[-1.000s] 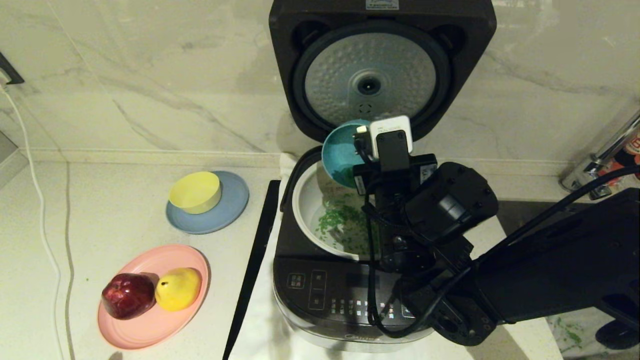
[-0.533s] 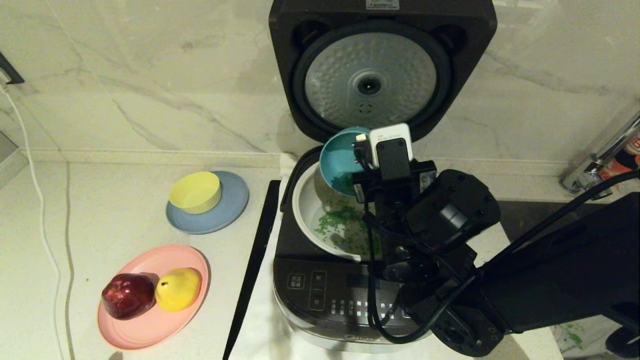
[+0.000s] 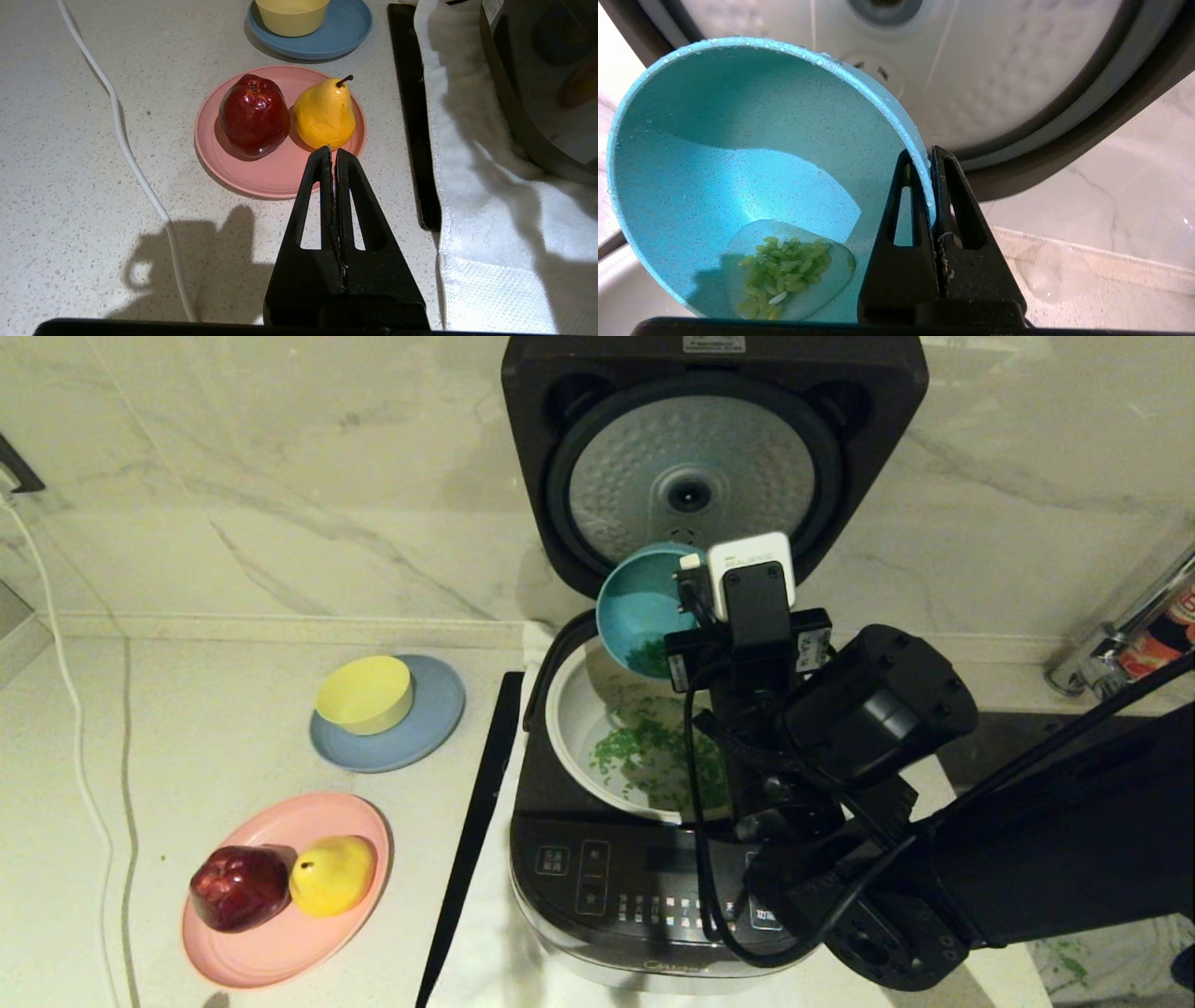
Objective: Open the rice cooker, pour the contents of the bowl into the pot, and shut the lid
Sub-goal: Pour the water from the bowl into the rice cooker
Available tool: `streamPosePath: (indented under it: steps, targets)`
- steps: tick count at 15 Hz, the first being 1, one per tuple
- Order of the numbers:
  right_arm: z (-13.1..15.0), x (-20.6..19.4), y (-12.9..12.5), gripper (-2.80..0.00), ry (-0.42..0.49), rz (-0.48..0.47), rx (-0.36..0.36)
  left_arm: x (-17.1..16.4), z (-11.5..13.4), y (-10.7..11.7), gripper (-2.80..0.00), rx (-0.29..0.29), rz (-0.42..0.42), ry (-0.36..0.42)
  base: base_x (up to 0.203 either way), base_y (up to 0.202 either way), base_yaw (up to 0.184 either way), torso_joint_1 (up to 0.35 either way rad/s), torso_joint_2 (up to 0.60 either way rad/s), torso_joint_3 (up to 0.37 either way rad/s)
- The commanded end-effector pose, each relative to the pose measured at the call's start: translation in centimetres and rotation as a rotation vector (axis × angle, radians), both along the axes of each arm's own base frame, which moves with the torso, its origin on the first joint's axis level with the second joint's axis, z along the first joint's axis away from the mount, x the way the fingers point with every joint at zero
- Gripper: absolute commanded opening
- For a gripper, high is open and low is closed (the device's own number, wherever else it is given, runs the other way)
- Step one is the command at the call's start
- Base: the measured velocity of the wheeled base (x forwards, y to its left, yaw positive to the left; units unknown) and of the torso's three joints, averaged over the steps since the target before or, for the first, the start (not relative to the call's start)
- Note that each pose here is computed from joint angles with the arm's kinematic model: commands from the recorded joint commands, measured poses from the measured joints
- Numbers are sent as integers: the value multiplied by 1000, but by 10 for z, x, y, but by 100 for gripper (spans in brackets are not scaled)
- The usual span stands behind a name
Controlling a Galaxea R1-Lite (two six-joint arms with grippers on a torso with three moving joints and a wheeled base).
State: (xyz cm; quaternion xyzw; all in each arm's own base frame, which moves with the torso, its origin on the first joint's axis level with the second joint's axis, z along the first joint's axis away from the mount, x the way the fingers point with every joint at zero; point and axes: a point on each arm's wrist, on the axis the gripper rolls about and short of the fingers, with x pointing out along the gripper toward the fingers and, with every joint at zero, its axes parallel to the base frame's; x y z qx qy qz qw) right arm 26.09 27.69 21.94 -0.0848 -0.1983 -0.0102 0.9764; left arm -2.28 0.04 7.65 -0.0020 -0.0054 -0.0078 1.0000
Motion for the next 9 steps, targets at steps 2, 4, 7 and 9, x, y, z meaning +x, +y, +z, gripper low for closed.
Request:
streamPosePath:
  steps: [2, 4, 7, 9]
  targets:
    - [12, -3, -4, -280, -39, 20, 10, 0, -1, 0, -280, -1, 0, 2, 0, 0, 0, 0, 0, 0]
    - [12, -3, -4, -280, -41, 27, 12, 0, -1, 0, -280, 0, 0, 3, 0, 0, 0, 0, 0, 0]
    - [12, -3, -5, -280, -51, 50, 7, 0, -1, 0, -280, 0, 0, 3, 0, 0, 0, 0, 0, 0]
    - [16, -6, -8, -280, -67, 75, 20, 0, -1, 0, -280, 0, 0, 2, 0, 0, 0, 0, 0, 0]
